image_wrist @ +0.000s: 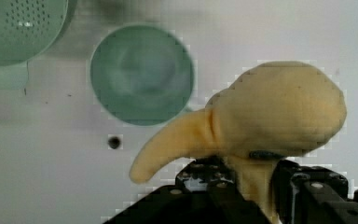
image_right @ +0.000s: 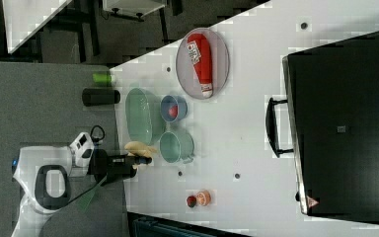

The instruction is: Pick Banana and place it in mug.

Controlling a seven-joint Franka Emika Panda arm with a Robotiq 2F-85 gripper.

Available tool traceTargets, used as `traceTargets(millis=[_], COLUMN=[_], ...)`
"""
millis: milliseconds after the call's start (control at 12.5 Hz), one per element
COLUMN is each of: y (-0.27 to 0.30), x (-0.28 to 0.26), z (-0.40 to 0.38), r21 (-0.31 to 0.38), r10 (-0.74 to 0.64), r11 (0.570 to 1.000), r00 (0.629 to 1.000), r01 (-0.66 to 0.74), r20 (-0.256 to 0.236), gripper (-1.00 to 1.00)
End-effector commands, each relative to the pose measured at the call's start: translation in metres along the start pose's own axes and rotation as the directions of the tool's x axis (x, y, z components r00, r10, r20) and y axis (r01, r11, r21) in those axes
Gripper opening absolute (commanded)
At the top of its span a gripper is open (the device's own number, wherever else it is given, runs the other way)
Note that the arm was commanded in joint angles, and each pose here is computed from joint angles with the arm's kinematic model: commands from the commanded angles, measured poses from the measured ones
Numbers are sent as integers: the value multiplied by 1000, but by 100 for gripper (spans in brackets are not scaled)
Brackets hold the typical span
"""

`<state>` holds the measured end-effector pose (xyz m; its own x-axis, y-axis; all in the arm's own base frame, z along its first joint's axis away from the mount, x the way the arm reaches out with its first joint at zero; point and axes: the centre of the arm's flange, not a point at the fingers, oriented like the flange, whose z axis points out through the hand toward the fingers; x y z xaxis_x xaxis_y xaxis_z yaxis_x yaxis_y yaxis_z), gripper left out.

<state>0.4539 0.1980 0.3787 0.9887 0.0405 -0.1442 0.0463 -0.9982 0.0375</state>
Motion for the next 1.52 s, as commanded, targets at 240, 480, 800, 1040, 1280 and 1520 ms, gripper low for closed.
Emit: traceTargets(millis=[240, 480, 800, 1040, 1280, 1520], y=[-23, -28, -31, -34, -30, 3], x=[8, 13, 14, 14, 15, 18], z=[45, 85, 116, 117, 90, 35], r21=[65, 106, 107, 108, 112, 117], r10=[53, 78, 86, 81, 90, 156], r11=[997, 992, 991, 991, 991, 984], r00=[995, 991, 995, 996, 991, 970], r01=[-47, -67, -80, -76, -78, -136], r20=[-90, -107, -48, -46, -99, -185], gripper=[-37, -37, -9, 58, 100, 100])
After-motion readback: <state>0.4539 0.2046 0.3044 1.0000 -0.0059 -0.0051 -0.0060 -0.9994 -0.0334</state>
